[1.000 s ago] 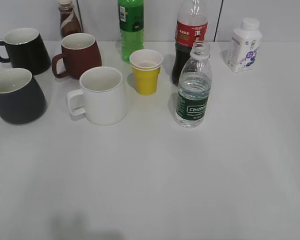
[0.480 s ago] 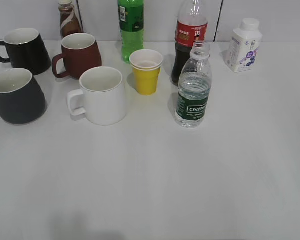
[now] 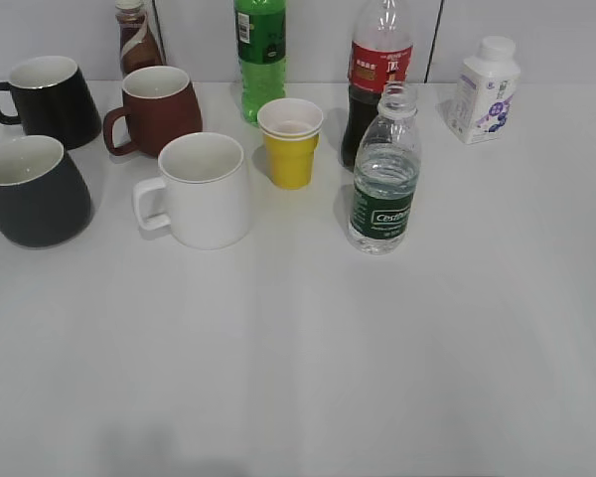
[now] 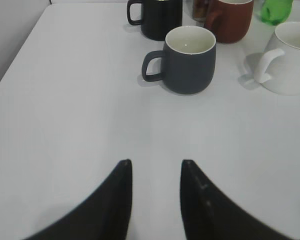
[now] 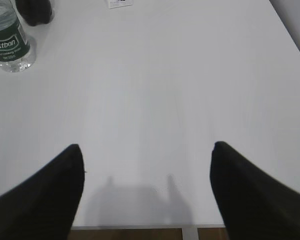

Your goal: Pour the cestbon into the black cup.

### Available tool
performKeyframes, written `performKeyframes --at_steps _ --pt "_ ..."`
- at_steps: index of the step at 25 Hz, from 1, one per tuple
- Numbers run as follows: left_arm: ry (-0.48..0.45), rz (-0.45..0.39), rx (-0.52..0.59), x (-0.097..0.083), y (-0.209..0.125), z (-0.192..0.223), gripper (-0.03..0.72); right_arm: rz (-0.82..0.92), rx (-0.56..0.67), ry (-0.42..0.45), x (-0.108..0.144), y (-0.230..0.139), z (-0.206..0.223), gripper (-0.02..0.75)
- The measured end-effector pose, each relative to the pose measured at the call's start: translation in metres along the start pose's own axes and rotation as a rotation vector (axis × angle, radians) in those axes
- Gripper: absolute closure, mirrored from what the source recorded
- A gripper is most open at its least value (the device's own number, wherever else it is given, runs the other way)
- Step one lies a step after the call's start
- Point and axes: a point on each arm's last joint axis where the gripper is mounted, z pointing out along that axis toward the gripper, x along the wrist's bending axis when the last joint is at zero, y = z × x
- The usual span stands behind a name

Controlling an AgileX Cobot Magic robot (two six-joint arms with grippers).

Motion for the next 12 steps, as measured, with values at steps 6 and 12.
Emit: performKeyframes --at_steps 6,12 --pt "0.000 0.000 0.000 0.0000 0.0000 0.0000 0.441 0.000 0.000 0.000 0.0000 0.0000 0.0000 0.148" --pt "-0.006 -0.003 -0.009 -0.0005 0.0016 -0.0009 0.441 0.000 0.000 0.000 0.0000 0.0000 0.0000 0.148"
